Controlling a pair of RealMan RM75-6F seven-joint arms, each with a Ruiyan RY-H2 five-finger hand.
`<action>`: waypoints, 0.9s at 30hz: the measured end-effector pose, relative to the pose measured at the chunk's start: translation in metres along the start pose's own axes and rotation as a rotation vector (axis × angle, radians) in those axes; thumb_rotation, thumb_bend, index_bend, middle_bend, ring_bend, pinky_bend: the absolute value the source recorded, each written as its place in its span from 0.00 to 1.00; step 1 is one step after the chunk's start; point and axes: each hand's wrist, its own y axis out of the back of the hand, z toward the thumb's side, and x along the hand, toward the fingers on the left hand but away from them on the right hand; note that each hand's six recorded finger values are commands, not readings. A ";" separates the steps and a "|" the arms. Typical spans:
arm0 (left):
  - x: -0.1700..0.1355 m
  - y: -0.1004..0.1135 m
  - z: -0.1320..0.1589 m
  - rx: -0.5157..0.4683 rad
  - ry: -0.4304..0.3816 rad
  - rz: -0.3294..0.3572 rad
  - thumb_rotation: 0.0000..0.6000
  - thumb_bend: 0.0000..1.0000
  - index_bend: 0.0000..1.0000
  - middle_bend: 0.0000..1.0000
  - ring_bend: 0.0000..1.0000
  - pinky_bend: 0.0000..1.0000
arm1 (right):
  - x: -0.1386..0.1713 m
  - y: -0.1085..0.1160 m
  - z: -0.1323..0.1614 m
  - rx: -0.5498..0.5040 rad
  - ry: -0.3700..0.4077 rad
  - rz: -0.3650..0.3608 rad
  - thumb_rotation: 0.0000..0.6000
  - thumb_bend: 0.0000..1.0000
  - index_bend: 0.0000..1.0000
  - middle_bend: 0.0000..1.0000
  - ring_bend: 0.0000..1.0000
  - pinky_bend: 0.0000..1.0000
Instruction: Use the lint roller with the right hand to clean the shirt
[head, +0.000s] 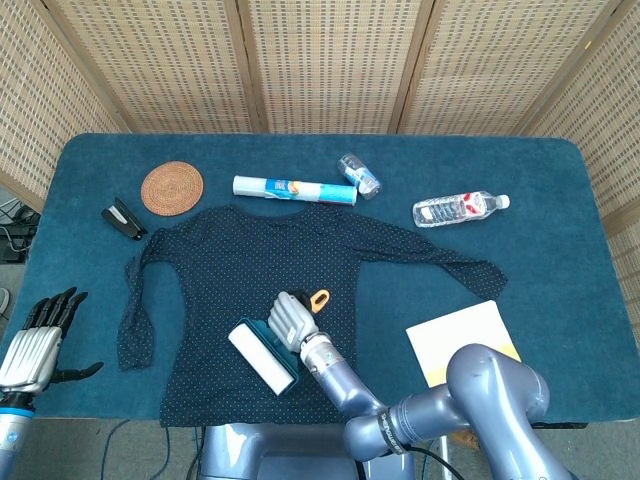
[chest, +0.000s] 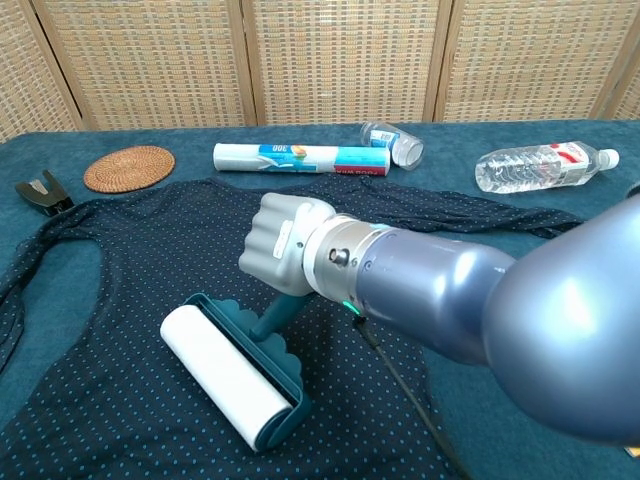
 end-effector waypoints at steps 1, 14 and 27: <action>0.000 0.000 0.000 0.000 0.000 0.000 1.00 0.00 0.00 0.00 0.00 0.00 | 0.000 0.001 0.000 0.011 -0.001 -0.007 1.00 0.69 0.72 1.00 1.00 1.00; 0.001 -0.001 0.000 0.000 0.000 -0.002 1.00 0.00 0.00 0.00 0.00 0.00 | -0.005 -0.036 -0.061 0.264 -0.159 0.003 1.00 0.69 0.72 1.00 1.00 1.00; 0.003 -0.004 0.001 0.008 0.004 -0.010 1.00 0.00 0.00 0.00 0.00 0.00 | -0.011 -0.085 -0.129 0.360 -0.285 0.085 1.00 0.69 0.72 1.00 1.00 1.00</action>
